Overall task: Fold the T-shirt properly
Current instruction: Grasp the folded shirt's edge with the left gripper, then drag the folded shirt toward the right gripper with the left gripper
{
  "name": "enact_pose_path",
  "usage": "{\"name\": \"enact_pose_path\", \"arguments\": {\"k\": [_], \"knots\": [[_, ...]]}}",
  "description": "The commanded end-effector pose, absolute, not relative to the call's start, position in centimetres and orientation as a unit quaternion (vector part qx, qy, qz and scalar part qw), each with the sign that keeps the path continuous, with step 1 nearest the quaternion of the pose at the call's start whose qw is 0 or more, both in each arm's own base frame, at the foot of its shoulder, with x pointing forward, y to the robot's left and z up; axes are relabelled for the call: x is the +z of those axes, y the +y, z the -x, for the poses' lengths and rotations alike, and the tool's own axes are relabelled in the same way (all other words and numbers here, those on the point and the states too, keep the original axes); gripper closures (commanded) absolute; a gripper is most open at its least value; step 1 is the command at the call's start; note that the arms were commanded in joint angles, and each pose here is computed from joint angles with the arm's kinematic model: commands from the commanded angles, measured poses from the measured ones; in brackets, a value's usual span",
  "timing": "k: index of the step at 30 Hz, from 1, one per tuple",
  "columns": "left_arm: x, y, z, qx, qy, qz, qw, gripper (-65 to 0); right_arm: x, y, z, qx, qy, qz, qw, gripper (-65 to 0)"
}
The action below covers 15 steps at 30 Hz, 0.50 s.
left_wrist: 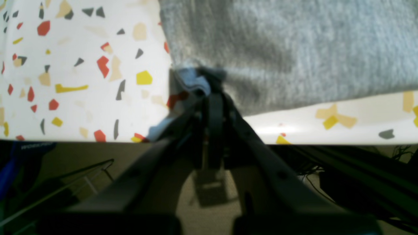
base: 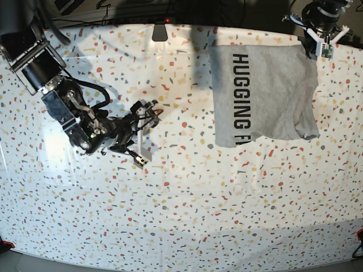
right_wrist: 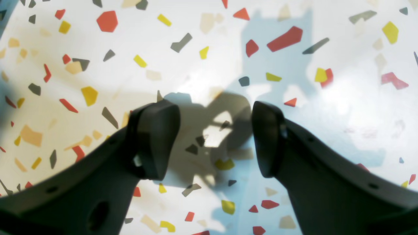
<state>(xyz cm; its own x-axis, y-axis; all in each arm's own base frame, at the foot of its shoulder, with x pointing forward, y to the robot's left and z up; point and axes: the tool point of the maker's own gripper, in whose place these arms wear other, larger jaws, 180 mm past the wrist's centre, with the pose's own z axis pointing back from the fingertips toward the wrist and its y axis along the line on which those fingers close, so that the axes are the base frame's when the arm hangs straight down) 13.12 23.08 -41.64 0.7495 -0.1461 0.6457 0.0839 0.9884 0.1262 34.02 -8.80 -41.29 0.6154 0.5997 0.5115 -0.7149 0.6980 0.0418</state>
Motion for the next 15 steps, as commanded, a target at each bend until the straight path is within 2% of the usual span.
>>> {"name": "enact_pose_path", "arguments": {"k": [1,10,15], "knots": [[-41.0,23.3,-13.6,-0.063,-0.362,-0.049,0.929,0.0,-40.1,-9.1,-35.2,0.369,-0.253,-0.116,0.887,-39.0],[-39.8,23.5,-18.0,-0.055,-0.421,-0.049,0.904,0.0,-40.0,-8.8,-35.1,0.365,-0.252,-0.124,0.887,-39.0],[-43.4,24.9,-18.7,-0.041,-0.391,-0.059,0.918,0.0,-40.2,-9.0,-35.0,0.367,-0.248,-0.119,0.888,-39.0]]}}
